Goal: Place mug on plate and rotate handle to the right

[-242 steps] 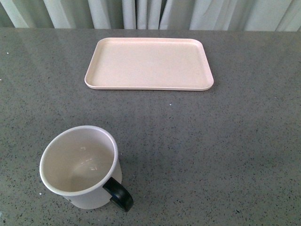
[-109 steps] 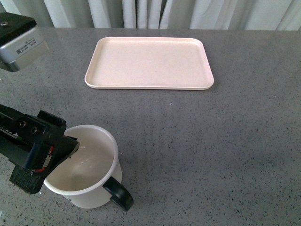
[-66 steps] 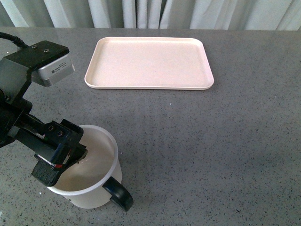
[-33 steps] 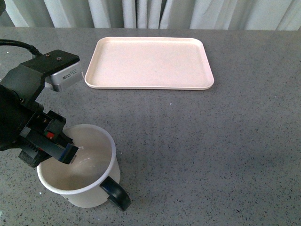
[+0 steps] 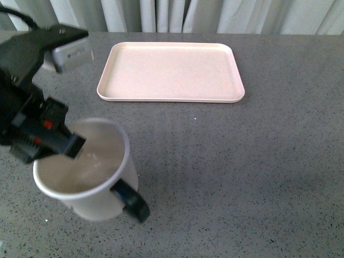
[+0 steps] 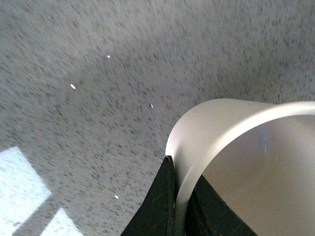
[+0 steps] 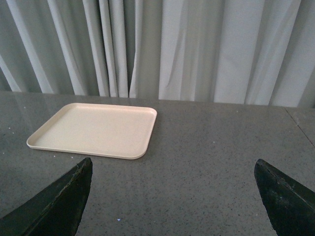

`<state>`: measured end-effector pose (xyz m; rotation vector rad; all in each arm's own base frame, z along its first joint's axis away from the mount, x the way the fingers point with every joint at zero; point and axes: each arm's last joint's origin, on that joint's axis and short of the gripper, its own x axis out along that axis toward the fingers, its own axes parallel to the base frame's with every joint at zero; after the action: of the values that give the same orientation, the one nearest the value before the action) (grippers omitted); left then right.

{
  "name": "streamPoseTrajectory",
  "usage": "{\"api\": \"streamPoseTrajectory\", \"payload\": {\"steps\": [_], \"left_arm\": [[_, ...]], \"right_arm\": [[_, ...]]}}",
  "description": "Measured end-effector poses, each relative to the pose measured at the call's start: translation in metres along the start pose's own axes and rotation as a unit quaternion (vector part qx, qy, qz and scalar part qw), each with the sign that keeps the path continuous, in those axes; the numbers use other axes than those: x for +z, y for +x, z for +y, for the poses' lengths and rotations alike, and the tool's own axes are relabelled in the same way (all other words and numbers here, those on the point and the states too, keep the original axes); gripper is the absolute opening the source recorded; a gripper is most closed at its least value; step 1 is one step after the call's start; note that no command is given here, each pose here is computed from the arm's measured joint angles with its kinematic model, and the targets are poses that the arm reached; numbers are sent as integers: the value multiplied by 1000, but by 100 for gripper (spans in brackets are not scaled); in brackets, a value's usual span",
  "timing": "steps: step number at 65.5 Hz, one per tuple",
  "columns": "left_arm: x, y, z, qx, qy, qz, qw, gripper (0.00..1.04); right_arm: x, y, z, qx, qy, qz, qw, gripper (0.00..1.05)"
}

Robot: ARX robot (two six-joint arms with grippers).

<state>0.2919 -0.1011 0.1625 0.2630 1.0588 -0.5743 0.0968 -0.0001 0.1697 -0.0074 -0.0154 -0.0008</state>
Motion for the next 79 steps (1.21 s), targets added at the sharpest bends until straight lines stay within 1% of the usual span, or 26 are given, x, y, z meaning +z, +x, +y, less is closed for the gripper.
{"api": "streamPoseTrajectory", "payload": {"steps": [6,14,20,23,26,38,53,79], "left_arm": [[24,-4,5,10,5,-20,1000,2],[53,0,8,12,13,-31,999,2],[76,9,8,12,23,-31,999,2],[93,18,9,10,31,-32,999,2],[104,23,10,11,34,-33,999,2],[140,45,14,8,43,-32,999,2],[170,64,23,8,51,-27,998,2],[197,85,36,9,68,-15,998,2]], "right_arm": [[0,0,0,0,0,0,1000,96],[0,0,0,0,0,0,1000,96],[0,0,0,0,0,0,1000,96],[0,0,0,0,0,0,1000,96],[0,0,0,0,0,0,1000,96],[0,0,0,0,0,0,1000,96],[0,0,0,0,0,0,1000,96],[0,0,0,0,0,0,1000,96]]}}
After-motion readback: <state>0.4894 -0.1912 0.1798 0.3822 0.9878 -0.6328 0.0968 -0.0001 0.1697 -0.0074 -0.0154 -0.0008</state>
